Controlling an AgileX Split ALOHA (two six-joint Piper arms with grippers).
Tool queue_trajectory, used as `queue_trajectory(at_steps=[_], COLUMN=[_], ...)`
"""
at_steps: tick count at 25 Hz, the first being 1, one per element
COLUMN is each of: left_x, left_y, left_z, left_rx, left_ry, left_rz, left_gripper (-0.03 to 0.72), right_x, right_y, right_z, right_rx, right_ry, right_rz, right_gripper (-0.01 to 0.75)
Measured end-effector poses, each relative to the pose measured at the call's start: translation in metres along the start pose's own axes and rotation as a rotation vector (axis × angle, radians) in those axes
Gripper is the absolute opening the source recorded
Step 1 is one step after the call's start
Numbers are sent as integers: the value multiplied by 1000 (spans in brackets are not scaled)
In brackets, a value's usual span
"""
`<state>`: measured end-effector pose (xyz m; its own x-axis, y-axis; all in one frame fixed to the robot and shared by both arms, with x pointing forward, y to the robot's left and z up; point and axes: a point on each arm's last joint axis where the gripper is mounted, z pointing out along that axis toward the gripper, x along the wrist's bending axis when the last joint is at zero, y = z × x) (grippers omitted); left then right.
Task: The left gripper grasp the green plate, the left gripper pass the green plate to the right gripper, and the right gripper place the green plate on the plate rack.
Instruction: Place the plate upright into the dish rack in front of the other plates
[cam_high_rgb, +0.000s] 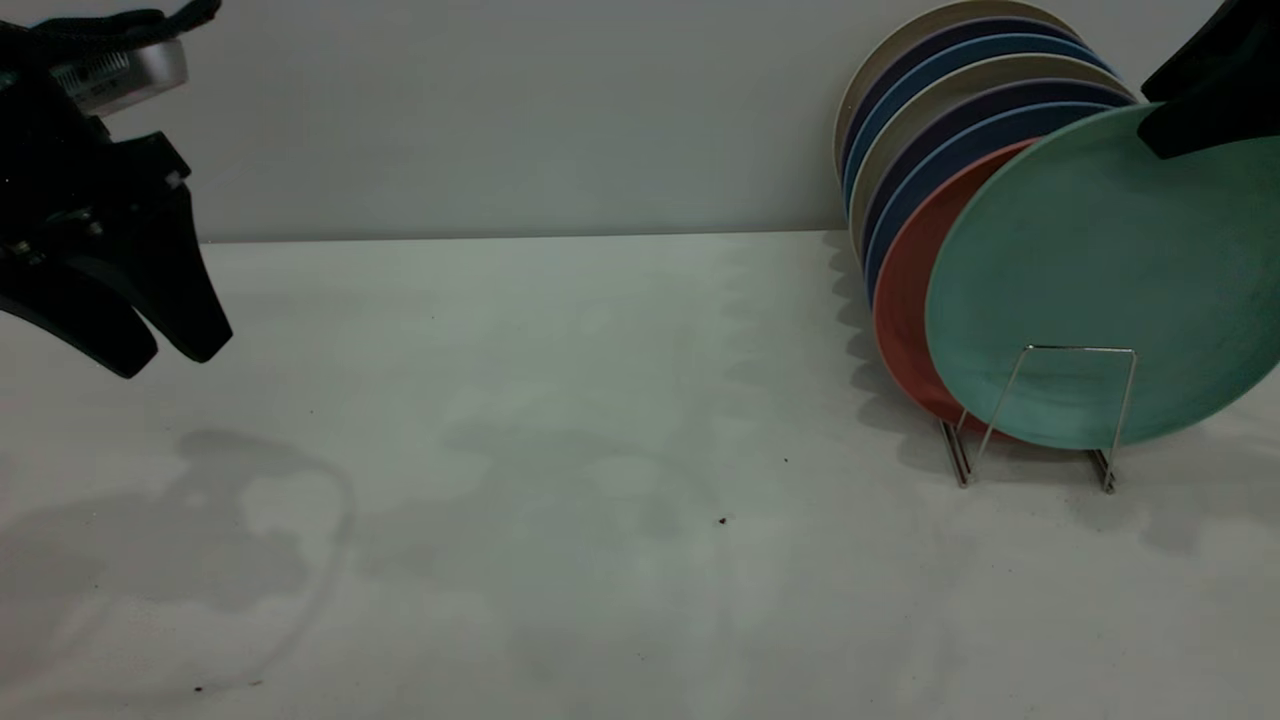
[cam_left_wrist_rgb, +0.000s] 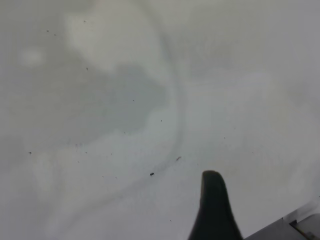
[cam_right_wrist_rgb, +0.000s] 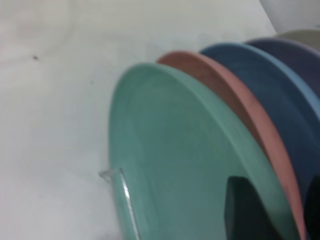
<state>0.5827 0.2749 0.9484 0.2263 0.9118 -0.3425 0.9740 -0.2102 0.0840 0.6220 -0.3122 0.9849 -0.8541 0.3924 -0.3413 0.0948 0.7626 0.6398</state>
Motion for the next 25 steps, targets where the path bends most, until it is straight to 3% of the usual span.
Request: queue_trajectory(at_steps=[9,15,19,25], left_x=[0,0,2,12], left_y=[1,1,1,-2], left_z=[0,0,0,-1], left_rx=[-11,-13,-13,24], left_ry=[2,3,19,131], left_rz=[-11,-23,-15,6], left_gripper=[557,557,557,557], right_x=[8,8,6,5], right_y=[6,12,16,16], right_z=[-1,-1,-2,-2], right_rx=[-66,-129,-162,-123], right_ry=[85,92,97,154], right_rz=[11,84,396,1116], right_gripper=[309,310,310,311])
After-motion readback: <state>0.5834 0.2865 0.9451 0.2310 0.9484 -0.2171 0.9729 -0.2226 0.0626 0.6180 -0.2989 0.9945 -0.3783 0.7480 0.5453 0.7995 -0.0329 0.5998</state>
